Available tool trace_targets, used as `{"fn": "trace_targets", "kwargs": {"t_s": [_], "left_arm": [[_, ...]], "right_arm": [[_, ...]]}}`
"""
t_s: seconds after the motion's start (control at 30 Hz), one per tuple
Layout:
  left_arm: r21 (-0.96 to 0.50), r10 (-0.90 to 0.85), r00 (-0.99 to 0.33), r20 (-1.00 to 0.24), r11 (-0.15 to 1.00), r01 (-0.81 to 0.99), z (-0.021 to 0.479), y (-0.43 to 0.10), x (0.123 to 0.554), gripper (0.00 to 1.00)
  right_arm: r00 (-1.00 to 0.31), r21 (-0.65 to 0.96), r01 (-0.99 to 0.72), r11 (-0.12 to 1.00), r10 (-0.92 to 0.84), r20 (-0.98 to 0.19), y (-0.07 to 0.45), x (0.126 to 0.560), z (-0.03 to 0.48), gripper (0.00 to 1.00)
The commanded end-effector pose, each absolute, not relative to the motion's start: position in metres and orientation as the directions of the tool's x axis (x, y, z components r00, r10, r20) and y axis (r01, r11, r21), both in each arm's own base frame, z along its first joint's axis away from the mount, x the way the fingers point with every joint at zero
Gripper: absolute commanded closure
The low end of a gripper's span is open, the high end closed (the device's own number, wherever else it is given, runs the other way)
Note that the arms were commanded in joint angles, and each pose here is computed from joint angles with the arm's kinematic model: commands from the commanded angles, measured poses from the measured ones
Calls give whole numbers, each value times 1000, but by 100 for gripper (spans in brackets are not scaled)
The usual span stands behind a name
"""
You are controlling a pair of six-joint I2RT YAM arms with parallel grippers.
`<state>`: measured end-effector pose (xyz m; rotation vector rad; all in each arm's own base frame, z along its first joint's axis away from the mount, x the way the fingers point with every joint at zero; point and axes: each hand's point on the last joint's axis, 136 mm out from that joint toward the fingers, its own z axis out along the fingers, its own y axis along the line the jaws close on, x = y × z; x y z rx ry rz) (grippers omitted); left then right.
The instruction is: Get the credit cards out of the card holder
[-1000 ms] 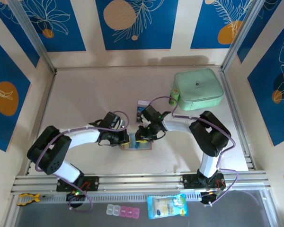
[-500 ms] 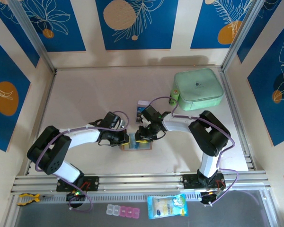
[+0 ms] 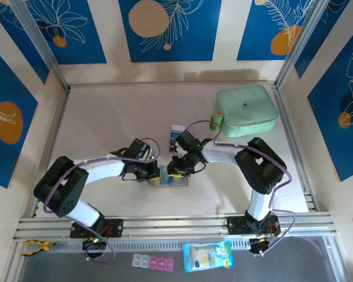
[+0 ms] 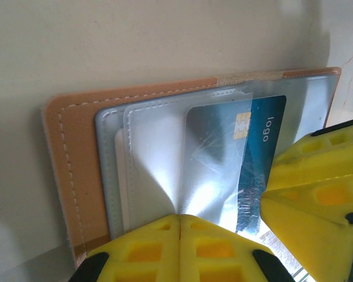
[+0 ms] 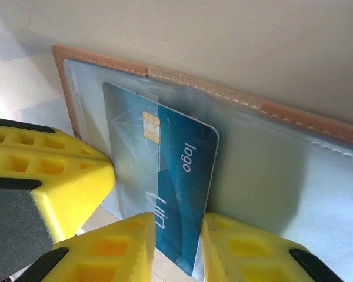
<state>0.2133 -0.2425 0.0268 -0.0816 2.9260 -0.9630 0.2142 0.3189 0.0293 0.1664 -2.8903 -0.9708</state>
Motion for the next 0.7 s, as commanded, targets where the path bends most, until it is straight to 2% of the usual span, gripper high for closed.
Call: {"fn": "trace_targets", "kwargs": {"t_s": [0.0,0.13,0.43,0.67], "left_arm": [[-563,-47,-998,-42,826,-15,23,-239,211,99],[-565,-45,-998,-41,825,-14,24,-240,211,99],[-564,-47,-998,-39,826,-17,23,-240,212,99],[-562,-47,-998,-37,827,-18,23,-239,210,99]], "right_arm": [[-990,593,-58,803,-123,70,314,212,27,73],[-990,578,-59,814,-122,71,310,211,24,74],[-991,702,-68,709,-132,38,327,213,48,82],[-992,690,-48,722,-114,50,320,213,43,88]]}}
